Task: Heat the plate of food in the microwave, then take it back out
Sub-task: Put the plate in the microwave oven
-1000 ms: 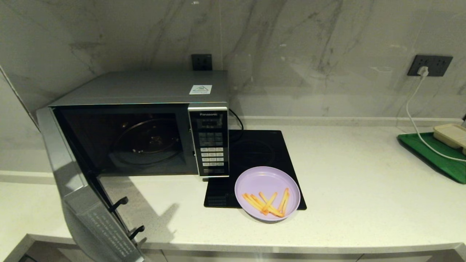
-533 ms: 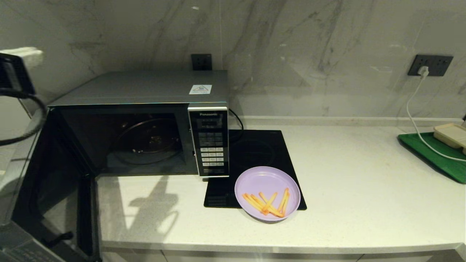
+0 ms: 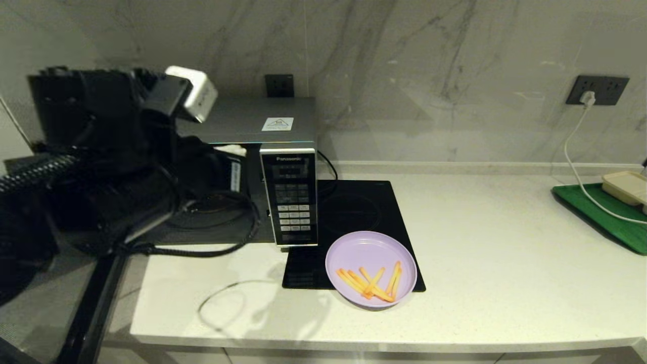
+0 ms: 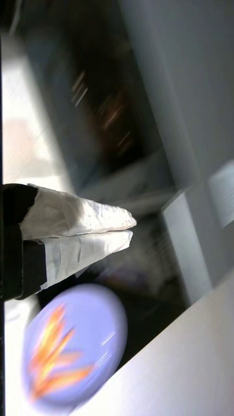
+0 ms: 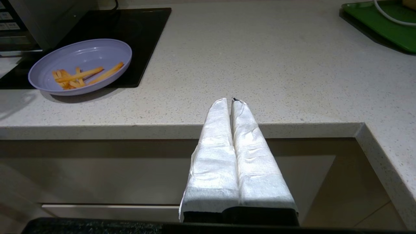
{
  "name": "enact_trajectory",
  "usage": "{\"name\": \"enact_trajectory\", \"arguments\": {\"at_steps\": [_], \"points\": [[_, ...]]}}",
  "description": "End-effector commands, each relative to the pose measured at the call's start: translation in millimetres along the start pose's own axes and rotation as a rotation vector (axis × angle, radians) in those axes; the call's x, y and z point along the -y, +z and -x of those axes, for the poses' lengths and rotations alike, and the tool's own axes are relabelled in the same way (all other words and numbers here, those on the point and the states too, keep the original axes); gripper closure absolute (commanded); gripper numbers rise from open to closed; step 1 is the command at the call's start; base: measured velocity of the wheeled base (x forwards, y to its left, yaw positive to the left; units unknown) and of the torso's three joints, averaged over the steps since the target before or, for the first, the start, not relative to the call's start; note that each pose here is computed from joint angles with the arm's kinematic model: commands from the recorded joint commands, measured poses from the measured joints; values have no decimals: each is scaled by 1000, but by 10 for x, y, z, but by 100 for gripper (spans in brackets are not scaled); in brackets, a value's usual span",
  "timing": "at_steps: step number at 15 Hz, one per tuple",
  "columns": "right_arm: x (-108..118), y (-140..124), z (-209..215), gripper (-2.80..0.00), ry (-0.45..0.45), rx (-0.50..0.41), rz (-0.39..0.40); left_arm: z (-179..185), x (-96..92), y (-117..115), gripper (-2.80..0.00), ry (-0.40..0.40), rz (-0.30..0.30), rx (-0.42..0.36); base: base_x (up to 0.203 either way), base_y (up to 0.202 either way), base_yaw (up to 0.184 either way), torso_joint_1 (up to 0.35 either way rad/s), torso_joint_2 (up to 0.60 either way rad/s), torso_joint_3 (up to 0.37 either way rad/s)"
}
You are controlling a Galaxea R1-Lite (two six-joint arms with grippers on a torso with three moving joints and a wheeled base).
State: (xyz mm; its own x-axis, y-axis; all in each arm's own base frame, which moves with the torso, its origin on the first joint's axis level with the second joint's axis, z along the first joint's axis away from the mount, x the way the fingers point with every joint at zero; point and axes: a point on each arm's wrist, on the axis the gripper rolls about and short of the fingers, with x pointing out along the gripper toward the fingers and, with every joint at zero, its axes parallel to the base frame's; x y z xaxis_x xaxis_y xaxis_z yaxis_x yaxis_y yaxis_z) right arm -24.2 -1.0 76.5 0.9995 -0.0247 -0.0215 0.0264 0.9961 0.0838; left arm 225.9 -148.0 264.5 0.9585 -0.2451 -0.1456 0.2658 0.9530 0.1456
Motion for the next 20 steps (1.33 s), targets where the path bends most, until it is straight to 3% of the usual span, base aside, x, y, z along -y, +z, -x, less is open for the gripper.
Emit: {"name": "enact_trajectory", "arguments": {"at_steps": [1,3,5,9,13,15,17,20], "points": [[0,0,0,0,0,0,-1,38,247,-236,0,-77,54,-130,0,0,0,0,0,0],[0,0,0,0,0,0,-1,231,349,-372,0,-132,105,-234,0,0,0,0,0,0],[0,0,0,0,0,0,-1,306,446,-478,0,-152,210,-315,0,0,0,0,0,0],[0,0,0,0,0,0,-1,145,607,-808,0,-175,289,-491,0,0,0,0,0,0],[0,0,0,0,0,0,-1,-183,766,-1018,0,-134,286,-572,0,0,0,0,0,0],[0,0,0,0,0,0,0,-438,789,-970,0,-80,303,-575,0,0,0,0,0,0],[0,0,0,0,0,0,0,-520,765,-827,0,-40,303,-635,0,0,0,0,0,0],[0,0,0,0,0,0,0,-499,783,-778,0,-69,372,-705,0,0,0,0,0,0]]}}
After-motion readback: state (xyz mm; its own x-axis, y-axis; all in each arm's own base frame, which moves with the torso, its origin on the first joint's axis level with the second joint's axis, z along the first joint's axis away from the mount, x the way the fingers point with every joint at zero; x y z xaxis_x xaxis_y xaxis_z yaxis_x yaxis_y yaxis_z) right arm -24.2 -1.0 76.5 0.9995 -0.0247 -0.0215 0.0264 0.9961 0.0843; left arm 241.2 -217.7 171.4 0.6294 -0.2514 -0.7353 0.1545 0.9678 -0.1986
